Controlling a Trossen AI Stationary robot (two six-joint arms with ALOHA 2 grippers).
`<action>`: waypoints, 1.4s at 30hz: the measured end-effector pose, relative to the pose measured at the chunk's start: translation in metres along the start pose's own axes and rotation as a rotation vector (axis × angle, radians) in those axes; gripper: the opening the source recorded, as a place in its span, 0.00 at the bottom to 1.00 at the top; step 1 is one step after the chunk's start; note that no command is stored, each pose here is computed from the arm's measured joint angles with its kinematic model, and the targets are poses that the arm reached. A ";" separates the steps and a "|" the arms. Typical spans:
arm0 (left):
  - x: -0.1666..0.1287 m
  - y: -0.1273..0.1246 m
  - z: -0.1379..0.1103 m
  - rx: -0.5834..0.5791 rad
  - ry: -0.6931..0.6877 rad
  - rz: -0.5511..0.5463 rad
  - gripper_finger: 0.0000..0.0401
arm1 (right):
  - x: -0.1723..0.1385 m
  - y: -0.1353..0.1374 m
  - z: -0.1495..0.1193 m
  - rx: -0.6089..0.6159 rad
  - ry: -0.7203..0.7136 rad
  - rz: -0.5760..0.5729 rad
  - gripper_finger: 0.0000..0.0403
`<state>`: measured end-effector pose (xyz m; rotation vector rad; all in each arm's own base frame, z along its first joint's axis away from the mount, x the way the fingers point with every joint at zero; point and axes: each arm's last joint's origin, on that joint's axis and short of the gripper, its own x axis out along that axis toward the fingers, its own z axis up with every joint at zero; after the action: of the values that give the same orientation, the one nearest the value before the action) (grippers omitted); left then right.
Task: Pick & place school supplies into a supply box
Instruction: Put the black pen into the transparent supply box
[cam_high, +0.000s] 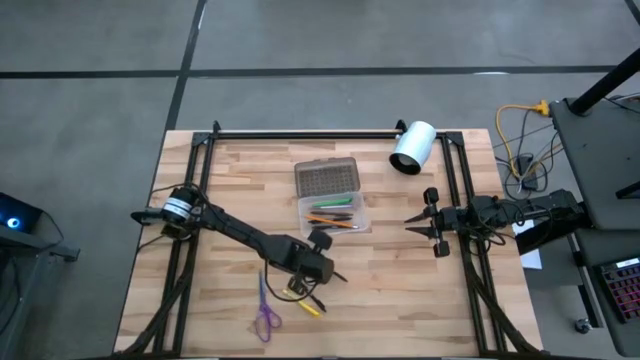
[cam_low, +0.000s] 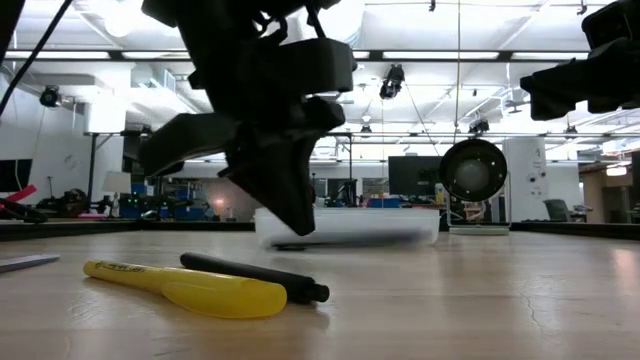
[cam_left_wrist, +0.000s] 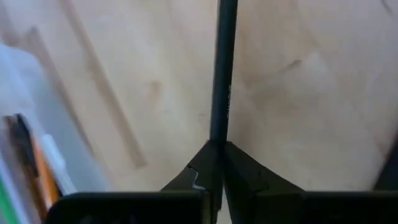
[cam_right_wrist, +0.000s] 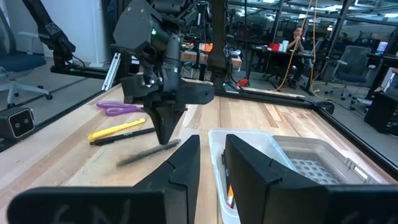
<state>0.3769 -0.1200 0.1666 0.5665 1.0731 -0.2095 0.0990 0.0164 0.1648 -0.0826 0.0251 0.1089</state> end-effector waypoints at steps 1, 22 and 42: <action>-0.001 0.001 0.001 -0.002 -0.001 0.012 0.01 | 0.000 0.000 0.000 0.000 0.000 0.000 0.17; -0.014 0.000 0.017 0.011 -0.073 -0.057 0.00 | 0.000 0.000 0.000 0.000 0.000 0.000 0.17; -0.018 0.024 0.013 -0.010 -0.046 -0.202 0.27 | 0.000 0.000 0.000 0.000 0.000 0.000 0.20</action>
<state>0.3890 -0.1089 0.1949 0.4421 1.0858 -0.3920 0.0989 0.0164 0.1649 -0.0826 0.0247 0.1090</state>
